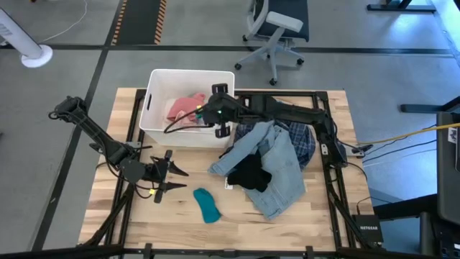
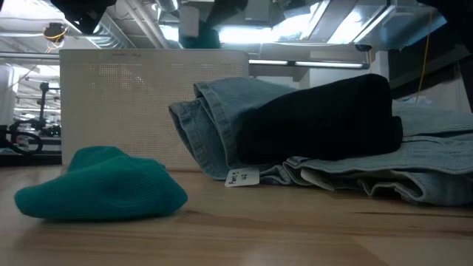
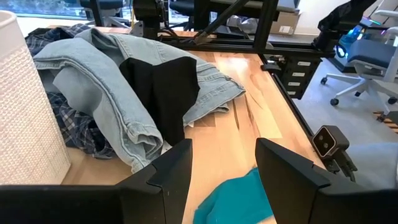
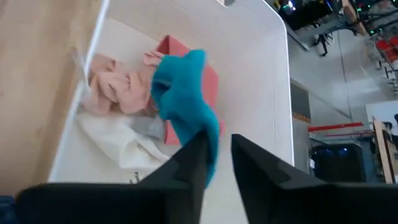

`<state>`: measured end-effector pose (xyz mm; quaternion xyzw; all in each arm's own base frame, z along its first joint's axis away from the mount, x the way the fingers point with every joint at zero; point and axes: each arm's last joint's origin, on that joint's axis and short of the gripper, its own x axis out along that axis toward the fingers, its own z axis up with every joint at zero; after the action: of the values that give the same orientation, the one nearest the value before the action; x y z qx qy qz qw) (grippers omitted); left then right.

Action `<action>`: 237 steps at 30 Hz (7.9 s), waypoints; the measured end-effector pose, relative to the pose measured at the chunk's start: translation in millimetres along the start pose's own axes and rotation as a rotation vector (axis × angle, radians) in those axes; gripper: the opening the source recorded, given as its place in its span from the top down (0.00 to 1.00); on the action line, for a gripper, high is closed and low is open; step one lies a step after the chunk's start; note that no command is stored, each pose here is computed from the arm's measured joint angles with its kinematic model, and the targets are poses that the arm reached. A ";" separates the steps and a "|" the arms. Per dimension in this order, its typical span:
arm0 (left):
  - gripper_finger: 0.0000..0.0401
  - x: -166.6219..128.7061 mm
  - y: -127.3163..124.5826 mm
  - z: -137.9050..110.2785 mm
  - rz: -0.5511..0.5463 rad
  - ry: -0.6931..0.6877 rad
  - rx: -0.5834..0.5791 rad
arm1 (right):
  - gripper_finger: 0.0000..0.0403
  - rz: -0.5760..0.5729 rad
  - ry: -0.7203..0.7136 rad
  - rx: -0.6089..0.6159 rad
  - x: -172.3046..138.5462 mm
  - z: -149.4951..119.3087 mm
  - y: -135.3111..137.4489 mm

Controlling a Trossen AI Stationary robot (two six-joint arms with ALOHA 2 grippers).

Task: Sort clothes
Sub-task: Put the blue sock into the white laundry bin, then put the black underwear into the white laundry bin

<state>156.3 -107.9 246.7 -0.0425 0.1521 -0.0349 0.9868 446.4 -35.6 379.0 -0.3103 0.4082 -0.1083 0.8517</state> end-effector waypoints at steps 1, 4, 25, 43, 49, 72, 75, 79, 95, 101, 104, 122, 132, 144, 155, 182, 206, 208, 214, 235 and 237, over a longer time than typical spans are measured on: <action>0.57 0.0 0.0 0.0 0.000 0.000 0.000 | 0.74 0.000 -0.001 -0.001 -0.2 0.3 0.3; 0.57 0.0 0.0 -0.2 0.000 0.002 0.001 | 0.62 0.022 -0.016 -0.005 -1.7 2.5 3.9; 0.57 0.0 0.1 -0.3 0.001 0.003 0.002 | 0.48 0.366 -0.204 -0.288 -21.3 36.8 187.0; 0.57 0.0 0.0 -0.3 0.000 0.003 0.002 | 0.48 0.417 -0.262 0.088 37.6 -23.8 295.1; 0.57 0.0 0.1 -0.3 0.002 0.002 0.003 | 0.48 0.453 -0.231 0.188 58.2 -31.5 314.2; 0.57 0.0 0.2 -0.3 0.004 0.002 0.002 | 0.76 0.411 -0.142 0.159 76.4 -45.5 326.2; 0.57 0.0 0.2 -0.3 0.004 0.002 0.002 | 0.92 0.411 -0.155 0.102 75.4 -44.9 325.0; 0.57 0.0 0.2 -0.5 0.004 0.004 0.003 | 0.95 0.367 -0.184 0.037 63.6 -33.1 311.7; 0.57 0.0 0.3 -0.9 0.005 0.007 0.000 | 0.96 -0.031 -0.244 -0.136 -54.5 36.5 167.2; 0.57 0.0 0.2 -0.6 0.004 0.005 -0.002 | 0.93 -0.172 -0.237 -0.092 -45.1 40.5 99.1; 0.57 0.0 0.2 -0.6 0.005 0.005 -0.002 | 0.92 -0.180 -0.225 -0.049 -27.7 31.1 70.7; 0.57 0.0 0.3 -0.7 0.005 0.006 0.001 | 0.88 -0.123 -0.212 0.099 23.8 -14.1 -5.0; 0.57 0.0 0.4 -0.7 0.006 0.006 0.000 | 0.58 -0.085 -0.193 0.026 17.2 -12.7 -2.2; 0.57 0.0 0.5 -1.0 0.007 0.009 -0.001 | 0.53 0.081 -0.034 -0.233 -67.5 10.6 50.8; 0.57 0.1 0.3 -0.2 0.005 0.002 -0.027 | 0.53 0.294 0.051 -0.356 -115.8 9.5 168.2; 0.57 0.0 1.5 0.1 0.047 -0.012 -0.024 | 0.53 0.220 0.460 -0.081 -69.6 -65.7 251.1; 0.57 0.1 1.7 -0.4 0.049 -0.008 -0.024 | 0.91 0.256 0.497 -0.103 -25.5 -92.0 249.5; 0.57 0.0 1.7 -0.3 0.049 -0.008 -0.024 | 0.97 0.261 0.479 -0.129 -29.6 -84.8 244.5; 0.57 0.1 1.7 -0.4 0.049 -0.008 -0.023 | 0.95 0.181 0.407 -0.148 -58.0 -49.8 212.0; 0.57 0.1 1.7 -0.5 0.048 -0.008 -0.024 | 0.97 -0.229 -0.077 -0.071 -123.4 28.5 38.8; 0.57 0.1 1.8 -0.8 0.049 -0.005 -0.023 | 0.97 -0.256 -0.116 -0.043 -114.9 29.2 20.5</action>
<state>156.3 -106.2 245.7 -0.0501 0.1508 -0.0087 0.9873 393.3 43.6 452.3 -0.3839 0.3174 -0.1891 0.8462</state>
